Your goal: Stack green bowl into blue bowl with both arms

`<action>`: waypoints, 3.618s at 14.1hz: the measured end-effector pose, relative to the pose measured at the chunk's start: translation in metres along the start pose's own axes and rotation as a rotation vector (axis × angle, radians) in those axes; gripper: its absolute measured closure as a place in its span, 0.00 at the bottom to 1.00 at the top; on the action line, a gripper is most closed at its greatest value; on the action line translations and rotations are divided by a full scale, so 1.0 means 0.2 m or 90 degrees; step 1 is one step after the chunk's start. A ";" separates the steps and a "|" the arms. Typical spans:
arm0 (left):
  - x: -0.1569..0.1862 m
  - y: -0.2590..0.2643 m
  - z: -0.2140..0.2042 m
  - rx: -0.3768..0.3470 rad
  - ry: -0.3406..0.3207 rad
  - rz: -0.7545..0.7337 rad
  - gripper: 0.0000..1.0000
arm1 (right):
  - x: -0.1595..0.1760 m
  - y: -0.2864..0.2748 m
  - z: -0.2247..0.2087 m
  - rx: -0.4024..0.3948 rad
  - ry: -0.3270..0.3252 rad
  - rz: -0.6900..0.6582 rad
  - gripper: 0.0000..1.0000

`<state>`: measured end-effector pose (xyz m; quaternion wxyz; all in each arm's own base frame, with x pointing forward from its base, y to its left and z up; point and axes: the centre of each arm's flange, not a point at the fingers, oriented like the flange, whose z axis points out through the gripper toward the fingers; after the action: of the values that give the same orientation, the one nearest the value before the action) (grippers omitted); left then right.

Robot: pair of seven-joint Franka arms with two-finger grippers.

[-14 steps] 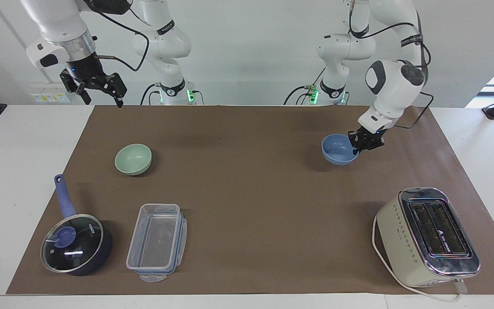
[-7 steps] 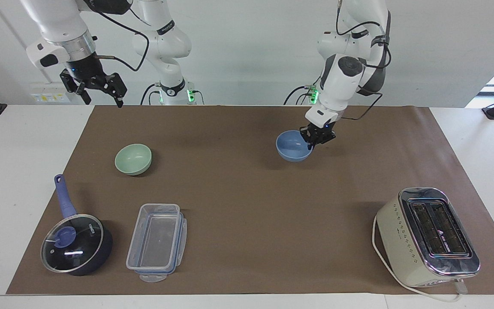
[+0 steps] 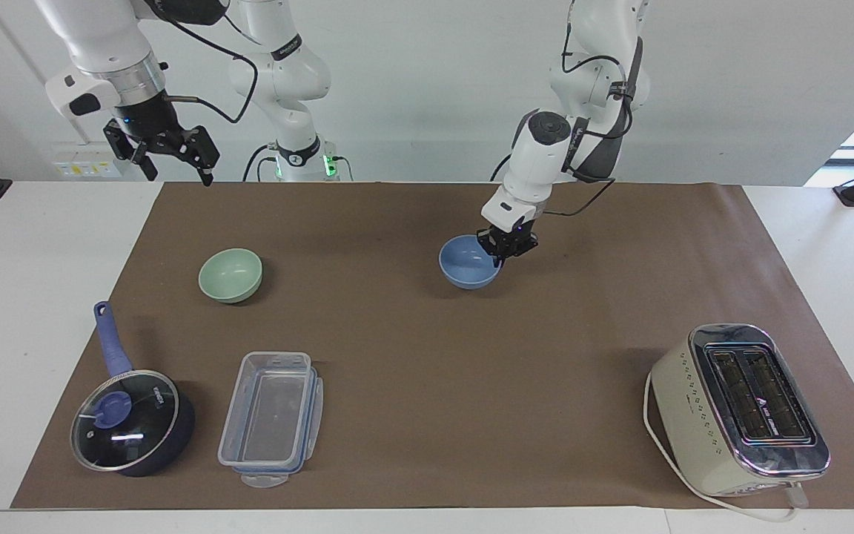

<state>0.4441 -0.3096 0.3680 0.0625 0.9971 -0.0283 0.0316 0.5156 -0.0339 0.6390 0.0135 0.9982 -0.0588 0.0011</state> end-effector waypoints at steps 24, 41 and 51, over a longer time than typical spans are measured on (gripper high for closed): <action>0.23 -0.25 -0.53 -0.008 0.003 0.035 0.00 | 0.00 0.00 0.00 0.000 0.000 0.000 0.00; 0.49 -1.15 -1.49 0.027 0.020 0.130 0.00 | 0.00 0.00 0.00 0.000 0.000 0.000 0.00; 0.50 -1.29 -1.46 0.042 -0.018 0.112 0.00 | 0.00 0.00 0.00 0.000 0.000 0.000 0.00</action>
<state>0.5428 -0.0228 0.6321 0.0261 0.9926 -0.1160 0.0238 0.5156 -0.0339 0.6390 0.0135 0.9982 -0.0588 0.0011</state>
